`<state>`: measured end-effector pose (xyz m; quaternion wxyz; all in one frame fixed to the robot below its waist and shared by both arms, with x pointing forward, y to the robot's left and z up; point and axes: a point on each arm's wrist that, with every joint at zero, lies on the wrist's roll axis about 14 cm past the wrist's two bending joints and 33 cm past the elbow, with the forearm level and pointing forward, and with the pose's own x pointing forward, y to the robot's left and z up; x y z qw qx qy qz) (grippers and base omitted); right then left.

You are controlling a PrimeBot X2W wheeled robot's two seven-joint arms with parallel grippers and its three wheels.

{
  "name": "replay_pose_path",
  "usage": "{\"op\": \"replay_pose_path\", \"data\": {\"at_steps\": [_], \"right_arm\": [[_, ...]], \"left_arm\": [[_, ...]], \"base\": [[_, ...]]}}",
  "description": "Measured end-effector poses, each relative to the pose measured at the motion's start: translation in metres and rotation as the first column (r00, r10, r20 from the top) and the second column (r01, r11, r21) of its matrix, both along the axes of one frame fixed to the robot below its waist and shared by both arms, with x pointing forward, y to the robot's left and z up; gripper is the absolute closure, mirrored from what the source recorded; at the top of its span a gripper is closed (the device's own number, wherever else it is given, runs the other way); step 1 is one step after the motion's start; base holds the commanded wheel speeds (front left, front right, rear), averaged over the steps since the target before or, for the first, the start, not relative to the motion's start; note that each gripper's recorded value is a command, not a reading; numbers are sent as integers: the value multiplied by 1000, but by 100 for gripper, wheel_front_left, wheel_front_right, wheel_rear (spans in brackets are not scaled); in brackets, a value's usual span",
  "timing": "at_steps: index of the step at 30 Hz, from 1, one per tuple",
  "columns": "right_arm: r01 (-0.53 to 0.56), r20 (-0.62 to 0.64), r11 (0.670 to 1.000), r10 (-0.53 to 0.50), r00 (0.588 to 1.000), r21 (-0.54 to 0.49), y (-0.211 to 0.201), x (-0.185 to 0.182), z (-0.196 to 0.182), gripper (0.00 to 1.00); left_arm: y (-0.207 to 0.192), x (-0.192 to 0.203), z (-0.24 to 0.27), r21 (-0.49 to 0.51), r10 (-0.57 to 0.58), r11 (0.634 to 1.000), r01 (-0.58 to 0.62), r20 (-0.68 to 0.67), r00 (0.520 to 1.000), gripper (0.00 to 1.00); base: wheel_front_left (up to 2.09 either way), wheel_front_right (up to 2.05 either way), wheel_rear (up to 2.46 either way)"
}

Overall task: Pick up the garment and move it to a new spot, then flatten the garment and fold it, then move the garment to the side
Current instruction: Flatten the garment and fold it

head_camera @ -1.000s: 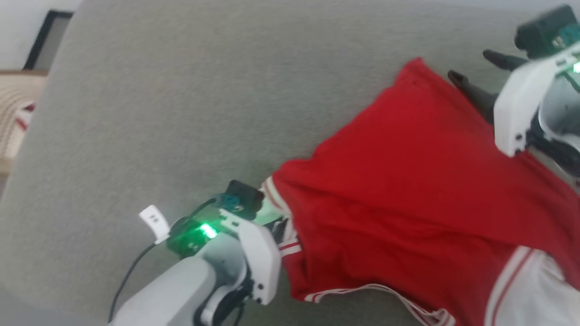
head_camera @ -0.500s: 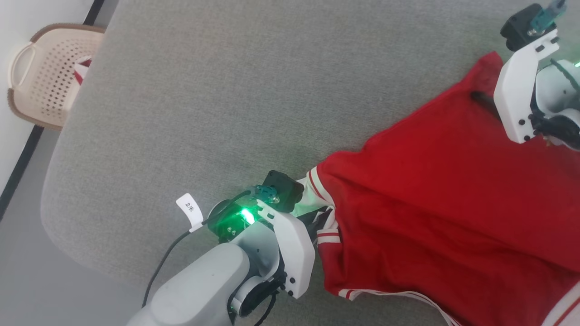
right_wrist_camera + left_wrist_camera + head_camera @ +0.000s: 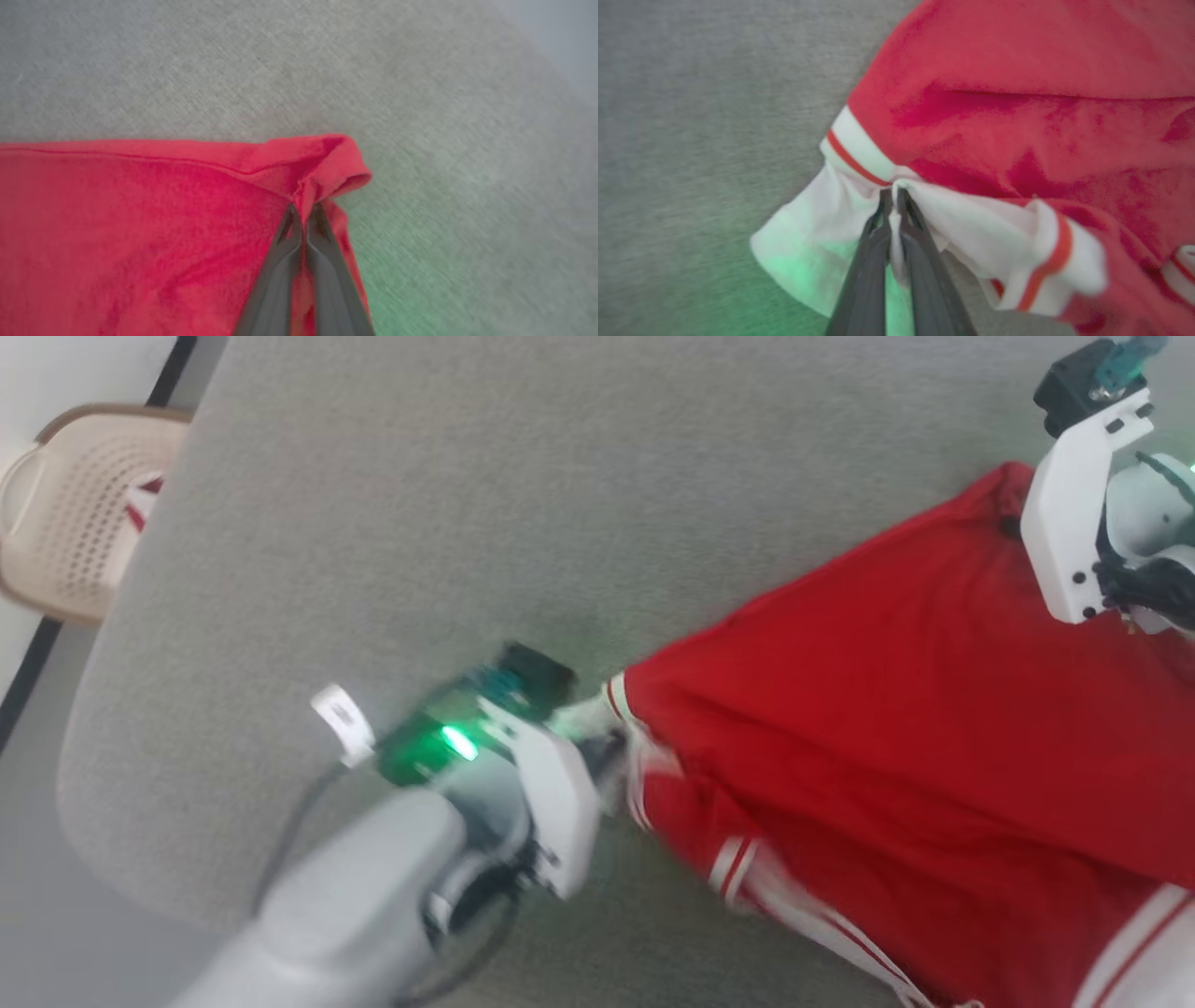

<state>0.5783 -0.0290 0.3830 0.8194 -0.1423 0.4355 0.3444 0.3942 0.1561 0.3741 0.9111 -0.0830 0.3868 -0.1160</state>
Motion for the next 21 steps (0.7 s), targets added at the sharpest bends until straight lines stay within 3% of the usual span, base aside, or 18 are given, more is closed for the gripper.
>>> {"op": "replay_pose_path", "data": {"at_steps": [4,9,14,21], "right_arm": [[22,67,999,-24,997,24,-16,3,25,100],[24,197,995,-43,979,94,-26,7,81,100],[45,292,990,-82,953,132,-49,1,128,100],[78,500,975,-174,848,206,-80,6,214,100]], "left_arm": [[26,24,28,71,14,997,-18,60,998,100],[50,59,85,158,-14,987,-14,175,984,100],[52,85,143,215,-72,977,12,270,960,100],[56,108,222,294,-127,956,-2,417,900,100]], "base": [[0,0,0],[0,0,0],[0,0,0],[0,0,0]]}}
